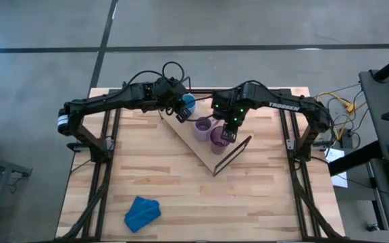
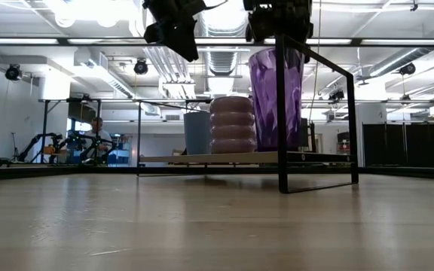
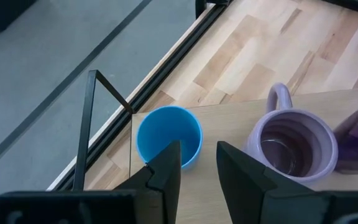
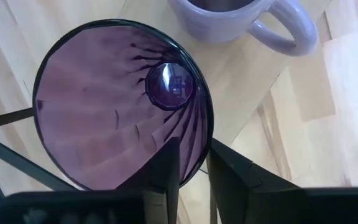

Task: Stack small to large cups/mugs on shelf
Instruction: Put the purple cup on the shelf, then return to Home Position

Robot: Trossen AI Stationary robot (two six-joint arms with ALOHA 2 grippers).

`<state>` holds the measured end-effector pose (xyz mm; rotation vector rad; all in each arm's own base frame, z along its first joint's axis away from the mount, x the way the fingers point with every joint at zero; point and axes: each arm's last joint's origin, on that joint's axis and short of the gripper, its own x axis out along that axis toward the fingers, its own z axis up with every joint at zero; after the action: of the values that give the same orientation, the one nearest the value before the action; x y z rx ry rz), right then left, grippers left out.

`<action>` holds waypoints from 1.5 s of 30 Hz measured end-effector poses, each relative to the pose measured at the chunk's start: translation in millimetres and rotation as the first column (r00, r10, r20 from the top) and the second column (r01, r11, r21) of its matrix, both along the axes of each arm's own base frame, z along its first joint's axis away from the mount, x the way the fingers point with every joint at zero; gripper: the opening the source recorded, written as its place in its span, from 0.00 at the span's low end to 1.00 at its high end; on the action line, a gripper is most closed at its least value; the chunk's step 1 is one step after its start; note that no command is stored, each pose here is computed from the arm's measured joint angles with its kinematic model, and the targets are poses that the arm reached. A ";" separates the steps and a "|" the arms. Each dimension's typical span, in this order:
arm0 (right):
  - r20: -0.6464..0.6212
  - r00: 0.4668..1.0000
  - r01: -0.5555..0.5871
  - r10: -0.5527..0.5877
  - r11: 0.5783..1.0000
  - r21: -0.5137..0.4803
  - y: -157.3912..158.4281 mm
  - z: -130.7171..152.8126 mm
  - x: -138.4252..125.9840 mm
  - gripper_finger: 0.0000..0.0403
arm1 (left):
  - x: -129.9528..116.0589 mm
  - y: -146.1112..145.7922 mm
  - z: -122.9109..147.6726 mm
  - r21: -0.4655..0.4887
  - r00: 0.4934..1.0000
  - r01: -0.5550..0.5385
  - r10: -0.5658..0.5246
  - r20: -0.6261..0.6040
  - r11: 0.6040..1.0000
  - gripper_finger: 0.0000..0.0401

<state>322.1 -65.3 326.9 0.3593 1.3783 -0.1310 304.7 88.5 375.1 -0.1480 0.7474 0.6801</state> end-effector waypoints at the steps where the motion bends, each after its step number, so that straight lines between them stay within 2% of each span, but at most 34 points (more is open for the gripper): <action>1: 0.002 1.000 -0.001 0.001 1.000 0.000 1.2 1.0 0.1 0.19 | 0.0 0.0 0.0 0.000 1.000 0.000 0.000 0.000 1.000 0.22; 11: 0.081 0.997 -0.011 0.012 1.000 -0.013 9.4 28.3 1.0 0.20 | 0.0 0.0 0.0 0.000 1.000 0.000 0.000 0.000 1.000 0.22; 18: 0.074 0.997 -0.010 0.011 1.000 -0.012 12.0 60.1 -13.5 0.20 | -0.1 -0.5 0.3 -0.005 1.000 0.003 -0.003 0.003 1.000 0.22; 24: 0.204 0.979 0.013 -0.008 1.000 -0.020 18.9 96.0 -32.7 0.18 | -11.6 -14.3 17.6 -0.091 0.987 0.134 -0.125 0.097 0.987 0.22; 28: 0.295 0.955 -0.016 0.031 0.998 -0.053 23.1 119.6 -55.4 0.16 | -33.1 -23.2 39.2 -0.083 0.971 0.176 -0.159 0.178 0.981 0.22; 31: 0.351 0.934 -0.033 0.061 0.996 -0.084 26.2 134.2 -75.7 0.16 | -56.4 -32.5 59.0 -0.069 0.946 0.218 -0.194 0.258 0.973 0.22; 34: 0.404 0.912 -0.033 0.072 0.994 -0.104 30.6 147.2 -100.5 0.16 | -80.8 -44.4 76.2 -0.078 0.899 0.312 -0.268 0.346 0.947 0.22; 41: 0.476 0.879 0.048 0.033 0.986 -0.157 37.6 160.5 -152.0 0.16 | -119.1 -72.6 97.0 -0.068 0.792 0.479 -0.397 0.464 0.875 0.22; 45: 0.527 0.849 0.167 -0.031 0.962 -0.214 38.8 163.1 -177.9 0.14 | -132.3 -84.0 102.8 -0.049 0.748 0.533 -0.443 0.493 0.845 0.22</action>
<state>144.2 -26.5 490.0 0.2276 0.7900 -0.2727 172.3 4.5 477.9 -0.2647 0.3496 0.0478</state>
